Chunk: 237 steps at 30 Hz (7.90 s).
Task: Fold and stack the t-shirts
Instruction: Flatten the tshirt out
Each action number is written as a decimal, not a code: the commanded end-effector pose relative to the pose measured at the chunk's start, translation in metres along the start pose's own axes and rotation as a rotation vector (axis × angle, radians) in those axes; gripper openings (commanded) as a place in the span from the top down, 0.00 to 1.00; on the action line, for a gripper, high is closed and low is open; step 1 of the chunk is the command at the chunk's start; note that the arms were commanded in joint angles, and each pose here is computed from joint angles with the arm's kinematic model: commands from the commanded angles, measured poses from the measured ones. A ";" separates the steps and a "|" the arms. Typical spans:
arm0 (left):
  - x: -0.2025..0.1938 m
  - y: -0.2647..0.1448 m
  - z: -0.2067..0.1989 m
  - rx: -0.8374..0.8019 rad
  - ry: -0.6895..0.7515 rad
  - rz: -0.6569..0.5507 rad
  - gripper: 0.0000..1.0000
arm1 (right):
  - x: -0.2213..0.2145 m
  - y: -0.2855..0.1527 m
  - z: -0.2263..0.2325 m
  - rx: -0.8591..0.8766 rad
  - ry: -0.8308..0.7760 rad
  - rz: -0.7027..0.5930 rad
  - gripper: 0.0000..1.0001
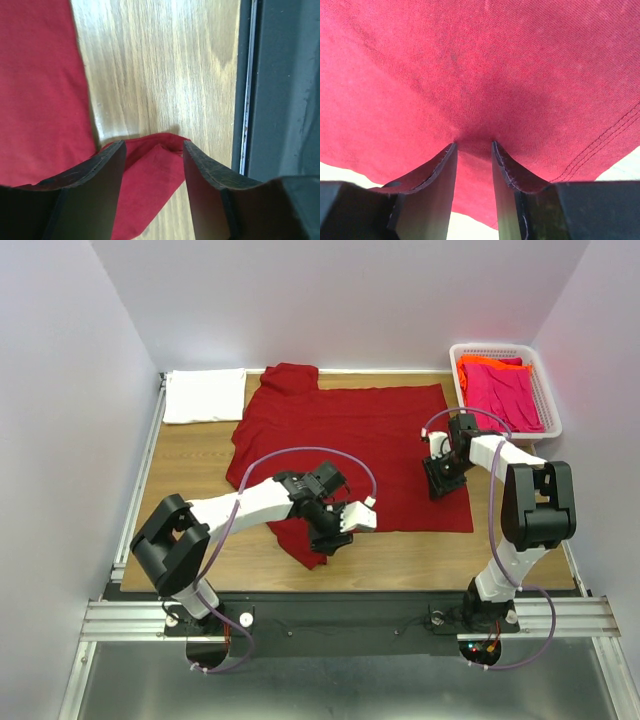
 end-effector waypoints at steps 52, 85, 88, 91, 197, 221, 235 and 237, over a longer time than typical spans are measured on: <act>-0.074 -0.141 -0.051 0.281 0.056 0.226 0.44 | -0.001 -0.020 -0.018 -0.120 -0.058 0.003 0.41; -0.127 -0.127 0.214 0.449 -0.703 -0.049 0.56 | 0.060 -0.006 0.341 0.449 -0.836 -0.144 0.60; -0.135 -0.120 0.210 0.436 -0.719 -0.026 0.56 | 0.057 0.004 0.361 0.470 -0.876 -0.130 0.60; -0.143 -0.118 0.210 0.444 -0.735 -0.008 0.56 | 0.049 0.016 0.366 0.471 -0.900 -0.107 0.61; -0.038 -0.241 0.297 0.749 -0.583 -0.416 0.41 | 0.197 -0.049 -0.142 -0.295 -0.018 -0.386 0.50; -0.037 -0.191 0.382 0.780 -0.696 -0.506 0.41 | 0.194 0.025 -0.195 -0.639 0.240 -0.337 0.44; -0.062 -0.166 0.351 0.741 -0.721 -0.373 0.42 | 0.190 0.039 -0.186 -0.583 0.252 -0.334 0.43; -0.077 -0.158 0.342 0.740 -0.737 -0.314 0.43 | 0.190 0.040 -0.185 -0.576 0.248 -0.331 0.43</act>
Point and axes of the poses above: each gripper's point midway between its finger pads, its own y axis out along the fingers, its own z axis along the line the jaws close on, x = y × z, the point moved 5 cm from there along -y, back along the fingers, and after that the axes turned 9 degrees about -y, right-handed, at the moved point
